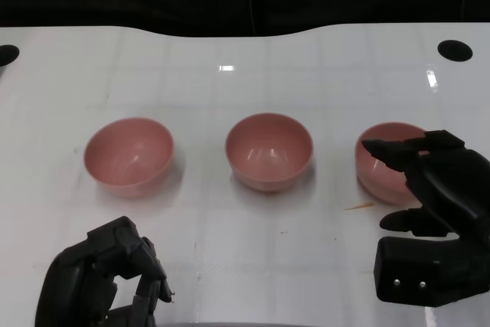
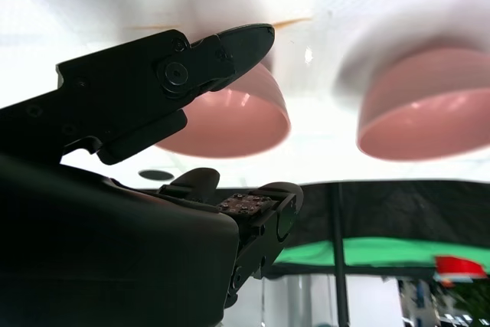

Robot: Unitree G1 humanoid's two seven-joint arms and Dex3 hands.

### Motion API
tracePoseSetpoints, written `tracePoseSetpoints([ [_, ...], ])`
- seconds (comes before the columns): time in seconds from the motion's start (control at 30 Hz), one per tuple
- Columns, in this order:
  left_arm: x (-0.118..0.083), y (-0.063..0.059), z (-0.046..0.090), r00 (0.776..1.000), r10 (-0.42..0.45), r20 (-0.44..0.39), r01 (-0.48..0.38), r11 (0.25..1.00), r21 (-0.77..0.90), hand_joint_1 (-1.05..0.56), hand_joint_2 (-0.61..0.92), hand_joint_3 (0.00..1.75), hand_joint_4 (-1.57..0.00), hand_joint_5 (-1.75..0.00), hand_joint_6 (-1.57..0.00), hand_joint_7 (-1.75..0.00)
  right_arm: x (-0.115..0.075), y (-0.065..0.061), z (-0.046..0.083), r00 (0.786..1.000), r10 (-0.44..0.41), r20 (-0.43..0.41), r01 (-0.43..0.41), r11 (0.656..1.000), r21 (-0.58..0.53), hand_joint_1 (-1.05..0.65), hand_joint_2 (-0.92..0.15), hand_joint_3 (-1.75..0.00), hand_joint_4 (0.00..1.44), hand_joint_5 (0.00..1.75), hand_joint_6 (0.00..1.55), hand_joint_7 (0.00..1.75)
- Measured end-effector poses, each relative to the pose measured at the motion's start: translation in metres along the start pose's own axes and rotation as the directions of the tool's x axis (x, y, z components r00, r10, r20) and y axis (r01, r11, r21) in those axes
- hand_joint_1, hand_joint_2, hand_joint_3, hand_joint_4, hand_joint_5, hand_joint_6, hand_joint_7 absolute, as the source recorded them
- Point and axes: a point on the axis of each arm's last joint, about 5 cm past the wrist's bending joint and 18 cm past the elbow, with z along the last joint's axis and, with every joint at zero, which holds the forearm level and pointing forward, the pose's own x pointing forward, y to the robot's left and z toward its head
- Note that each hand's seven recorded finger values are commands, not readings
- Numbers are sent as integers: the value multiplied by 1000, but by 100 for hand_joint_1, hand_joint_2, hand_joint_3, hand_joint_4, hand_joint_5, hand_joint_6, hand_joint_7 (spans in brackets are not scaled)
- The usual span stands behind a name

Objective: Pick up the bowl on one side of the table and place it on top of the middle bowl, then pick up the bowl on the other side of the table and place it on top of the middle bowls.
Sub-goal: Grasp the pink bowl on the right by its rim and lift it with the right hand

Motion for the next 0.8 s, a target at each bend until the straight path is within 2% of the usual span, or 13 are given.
tracePoseSetpoints([
  [0.27,-3,-1,2,1000,-2,-1,2,1000,2,-11,44,132,-88,-165,-86,-140,17,11,-5,994,88,-61,-92,994,-64,-52,-88,0,38,19,38,0],
  [0.47,-3,-1,2,1000,-4,-3,4,1000,2,-11,43,132,-88,-165,-86,-141,21,12,-6,992,97,-75,-103,992,-74,-52,-88,0,40,15,38,0],
  [0.57,-3,-2,3,1000,-4,-3,4,1000,-1,-10,45,131,-88,-165,-86,-140,26,17,-7,991,108,-73,-115,988,-100,-48,-91,-4,63,25,50,6],
  [0.6,-3,-2,3,1000,-5,-1,5,1000,-2,-10,46,131,-88,-165,-86,-140,29,20,-9,989,125,-84,-135,984,-117,-42,-92,-7,70,57,58,6],
  [0.63,-3,-2,3,1000,-6,-1,6,1000,-4,-10,47,130,-88,-165,-86,-139,31,23,-12,986,139,-91,-151,980,-130,-36,-92,-9,70,96,71,6],
  [0.73,-4,-3,3,1000,-6,-1,6,1000,-5,-10,47,128,-88,-165,-86,-139,36,26,-15,988,140,-70,-150,978,-148,-27,-92,-13,75,127,90,8],
  [0.8,-4,-4,4,1000,-7,1,7,1000,-7,-10,48,128,-88,-164,-87,-139,40,27,-15,990,131,-49,-137,980,-147,-22,-92,-15,82,136,106,14],
])
